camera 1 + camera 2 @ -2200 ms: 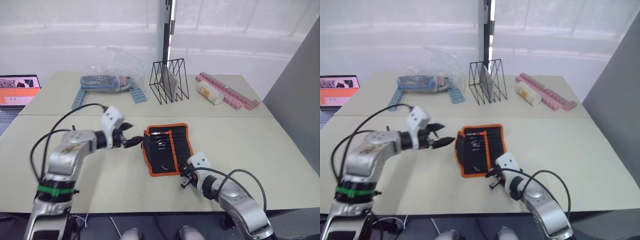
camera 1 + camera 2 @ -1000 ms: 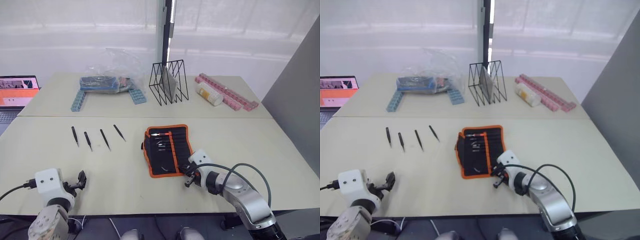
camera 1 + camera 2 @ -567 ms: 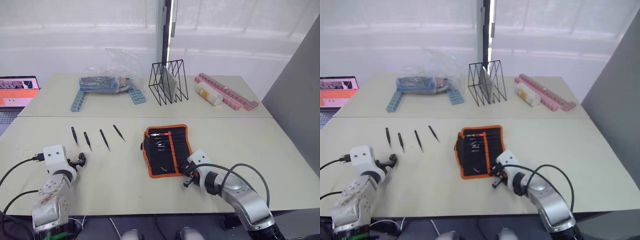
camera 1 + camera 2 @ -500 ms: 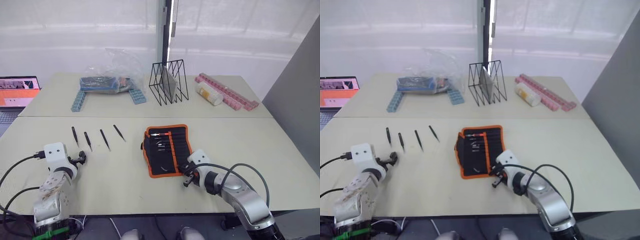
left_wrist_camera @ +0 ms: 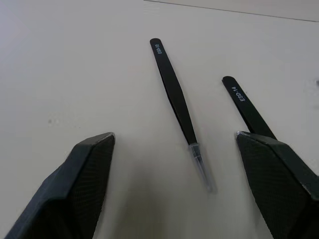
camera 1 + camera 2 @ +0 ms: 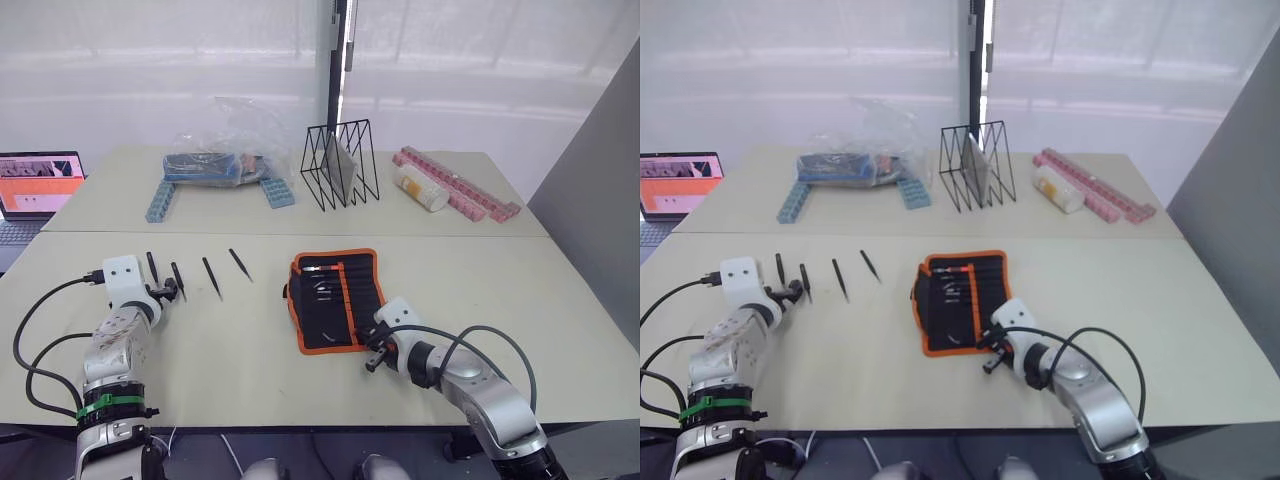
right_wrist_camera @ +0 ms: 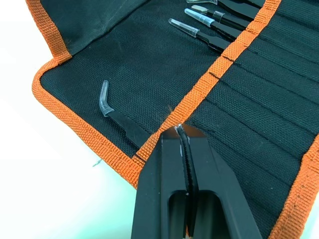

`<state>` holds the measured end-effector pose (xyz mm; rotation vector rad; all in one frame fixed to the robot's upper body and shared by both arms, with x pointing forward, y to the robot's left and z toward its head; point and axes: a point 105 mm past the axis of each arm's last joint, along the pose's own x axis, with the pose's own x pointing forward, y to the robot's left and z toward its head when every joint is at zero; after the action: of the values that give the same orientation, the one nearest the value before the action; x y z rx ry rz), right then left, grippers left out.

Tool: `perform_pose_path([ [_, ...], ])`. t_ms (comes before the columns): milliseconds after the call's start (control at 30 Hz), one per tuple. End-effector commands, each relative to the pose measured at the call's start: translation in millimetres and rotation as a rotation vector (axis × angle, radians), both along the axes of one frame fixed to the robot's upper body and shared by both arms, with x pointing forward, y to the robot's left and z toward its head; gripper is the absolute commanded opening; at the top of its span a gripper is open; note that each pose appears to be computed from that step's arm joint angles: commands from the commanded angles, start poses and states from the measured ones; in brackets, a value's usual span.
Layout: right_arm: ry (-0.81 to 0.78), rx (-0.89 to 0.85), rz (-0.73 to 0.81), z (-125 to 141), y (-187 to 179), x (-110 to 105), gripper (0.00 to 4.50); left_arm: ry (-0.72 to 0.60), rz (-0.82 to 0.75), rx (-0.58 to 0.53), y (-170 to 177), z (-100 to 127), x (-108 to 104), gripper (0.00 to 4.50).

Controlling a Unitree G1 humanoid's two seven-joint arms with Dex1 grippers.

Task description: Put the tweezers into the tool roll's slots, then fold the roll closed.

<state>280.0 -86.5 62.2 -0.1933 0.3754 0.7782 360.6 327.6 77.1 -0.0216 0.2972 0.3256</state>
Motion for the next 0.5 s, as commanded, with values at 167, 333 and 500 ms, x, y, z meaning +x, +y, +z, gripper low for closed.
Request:
perform_pose_path([
  [167,0.072,-0.008,0.027,-15,8,-12,0.0,0.03,-0.002,-0.04,-1,-14,1,1.24],
  [333,0.071,-0.009,0.019,-15,7,-12,0.0,0.024,0.017,-0.073,1,-15,1,0.05],
  [500,0.072,-0.01,0.012,-15,6,-12,0.0,-0.012,0.071,-0.078,11,-8,-3,0.05],
])
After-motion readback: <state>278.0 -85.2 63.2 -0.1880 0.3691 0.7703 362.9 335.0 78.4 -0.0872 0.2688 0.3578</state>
